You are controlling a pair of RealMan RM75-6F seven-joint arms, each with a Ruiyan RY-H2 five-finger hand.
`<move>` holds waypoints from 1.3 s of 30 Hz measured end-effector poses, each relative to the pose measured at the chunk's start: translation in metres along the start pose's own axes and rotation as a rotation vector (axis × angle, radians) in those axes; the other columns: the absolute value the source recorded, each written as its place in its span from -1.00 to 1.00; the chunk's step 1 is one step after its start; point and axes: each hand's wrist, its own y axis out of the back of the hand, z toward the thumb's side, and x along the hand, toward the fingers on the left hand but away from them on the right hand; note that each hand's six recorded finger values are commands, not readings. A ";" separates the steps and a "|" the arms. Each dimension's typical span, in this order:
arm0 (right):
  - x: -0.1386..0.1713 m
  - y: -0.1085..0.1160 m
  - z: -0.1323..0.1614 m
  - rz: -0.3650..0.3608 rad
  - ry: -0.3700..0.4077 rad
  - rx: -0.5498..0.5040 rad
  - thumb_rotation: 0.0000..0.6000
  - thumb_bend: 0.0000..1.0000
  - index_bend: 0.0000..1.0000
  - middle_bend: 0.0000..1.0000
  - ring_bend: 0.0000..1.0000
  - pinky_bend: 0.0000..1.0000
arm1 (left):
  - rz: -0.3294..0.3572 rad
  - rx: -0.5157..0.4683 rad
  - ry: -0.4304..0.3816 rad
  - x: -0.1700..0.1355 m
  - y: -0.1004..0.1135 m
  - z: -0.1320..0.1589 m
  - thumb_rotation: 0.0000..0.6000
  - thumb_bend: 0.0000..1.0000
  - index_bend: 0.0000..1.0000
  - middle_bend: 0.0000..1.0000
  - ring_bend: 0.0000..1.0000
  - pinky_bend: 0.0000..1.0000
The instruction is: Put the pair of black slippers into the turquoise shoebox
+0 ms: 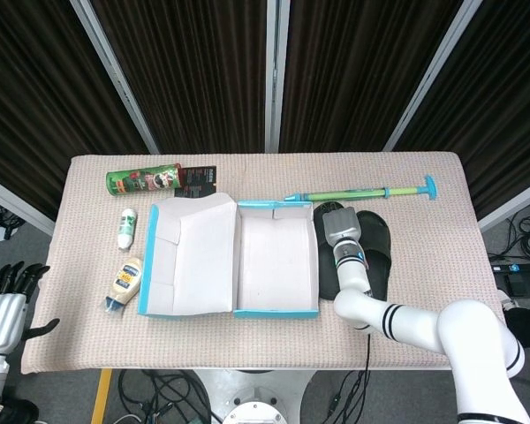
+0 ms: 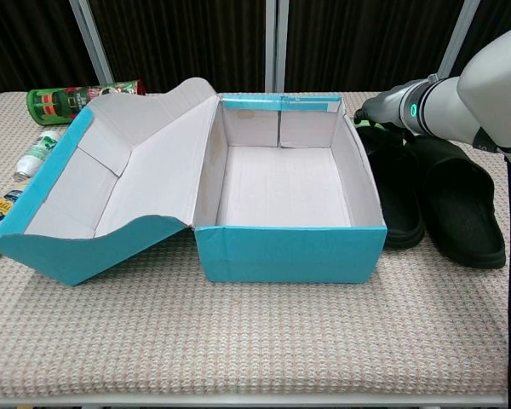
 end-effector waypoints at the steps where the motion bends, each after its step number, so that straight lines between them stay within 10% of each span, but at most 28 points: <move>1: -0.001 0.000 0.001 0.001 0.002 0.008 1.00 -0.49 -1.00 -0.81 0.41 0.78 | -0.002 0.001 0.001 0.000 0.000 0.000 1.00 -0.94 -0.67 -0.76 -0.92 -0.93; 20: -0.010 0.003 0.002 -0.065 0.033 0.089 1.00 -0.43 -0.36 -0.35 0.49 0.81 | -0.008 0.007 0.006 -0.001 0.000 -0.001 1.00 -0.94 -0.67 -0.76 -0.92 -0.93; 39: 0.005 0.031 -0.055 -0.251 0.107 -0.214 1.00 -0.43 -0.22 -0.22 0.50 0.81 | -0.003 0.018 -0.009 0.002 0.004 0.005 1.00 -0.94 -0.67 -0.76 -0.92 -0.93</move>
